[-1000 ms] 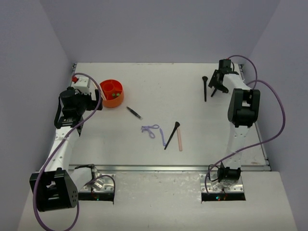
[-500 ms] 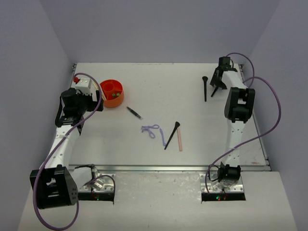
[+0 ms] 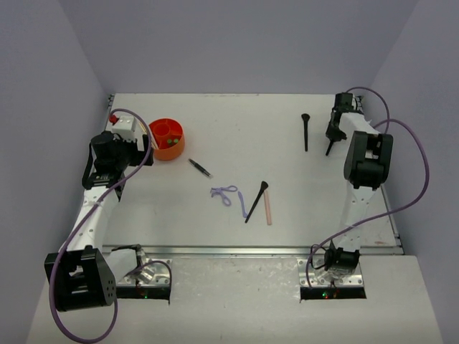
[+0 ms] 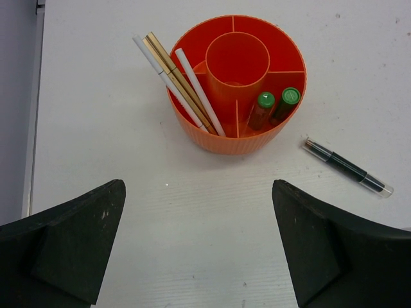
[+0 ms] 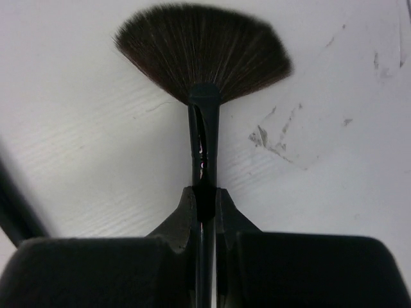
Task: Organize the makeup
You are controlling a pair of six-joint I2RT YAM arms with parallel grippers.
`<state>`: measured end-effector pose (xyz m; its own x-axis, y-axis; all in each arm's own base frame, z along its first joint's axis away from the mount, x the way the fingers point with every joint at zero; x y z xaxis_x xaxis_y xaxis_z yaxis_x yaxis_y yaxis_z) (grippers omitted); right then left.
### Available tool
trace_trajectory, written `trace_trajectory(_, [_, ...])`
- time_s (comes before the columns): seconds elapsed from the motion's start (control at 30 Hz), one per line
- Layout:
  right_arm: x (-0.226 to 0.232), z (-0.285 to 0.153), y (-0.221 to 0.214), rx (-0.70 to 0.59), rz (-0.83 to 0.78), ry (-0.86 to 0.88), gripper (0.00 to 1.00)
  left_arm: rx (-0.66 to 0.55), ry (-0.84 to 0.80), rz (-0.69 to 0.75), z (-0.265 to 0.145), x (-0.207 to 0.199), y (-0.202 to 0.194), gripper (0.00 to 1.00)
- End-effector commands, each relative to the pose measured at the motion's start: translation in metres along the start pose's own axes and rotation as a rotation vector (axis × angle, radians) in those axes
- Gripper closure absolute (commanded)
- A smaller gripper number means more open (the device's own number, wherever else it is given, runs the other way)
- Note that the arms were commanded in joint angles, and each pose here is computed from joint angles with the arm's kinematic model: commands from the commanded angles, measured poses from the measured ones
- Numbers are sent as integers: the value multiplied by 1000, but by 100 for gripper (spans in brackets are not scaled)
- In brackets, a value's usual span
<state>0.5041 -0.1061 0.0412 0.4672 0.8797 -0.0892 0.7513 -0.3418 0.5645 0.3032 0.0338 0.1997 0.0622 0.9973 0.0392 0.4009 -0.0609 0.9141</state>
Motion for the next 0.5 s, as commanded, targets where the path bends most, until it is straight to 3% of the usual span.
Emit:
trace_trajectory(0.0, [-1, -77, 45, -332, 82, 107, 100, -80, 37, 24, -5, 9, 23, 4])
trace_trajectory(0.13, [20, -154, 63, -622, 36, 225, 100, -83, 44, 22, -5, 10, 24, 4])
trace_trajectory(0.3, [92, -262, 67, -930, -153, 475, 100, -87, 55, 22, -8, 11, 25, 4])
trace_trajectory(0.4, [142, -323, 56, -1083, -251, 751, 100, -95, 65, 23, -10, 12, 27, 4])
trace_trajectory(0.43, [170, -356, 40, -1139, -296, 931, 100, -100, 66, 22, -11, 12, 28, 4])
trace_trajectory(0.47, [171, -357, 39, -1130, -280, 944, 100, -101, 71, 22, -11, 13, 29, 4])
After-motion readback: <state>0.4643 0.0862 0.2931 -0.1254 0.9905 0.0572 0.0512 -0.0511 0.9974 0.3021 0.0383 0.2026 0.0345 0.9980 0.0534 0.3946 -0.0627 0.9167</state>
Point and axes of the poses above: each gripper's point midway between its finger pads, its own z axis out along the fingers, its own x axis along the line the jaws close on, y = z × x, the point moved 5 cm from there along -z, back along the fingers, and after that the axes turned 1 degree about z, right-handed, at the moved point
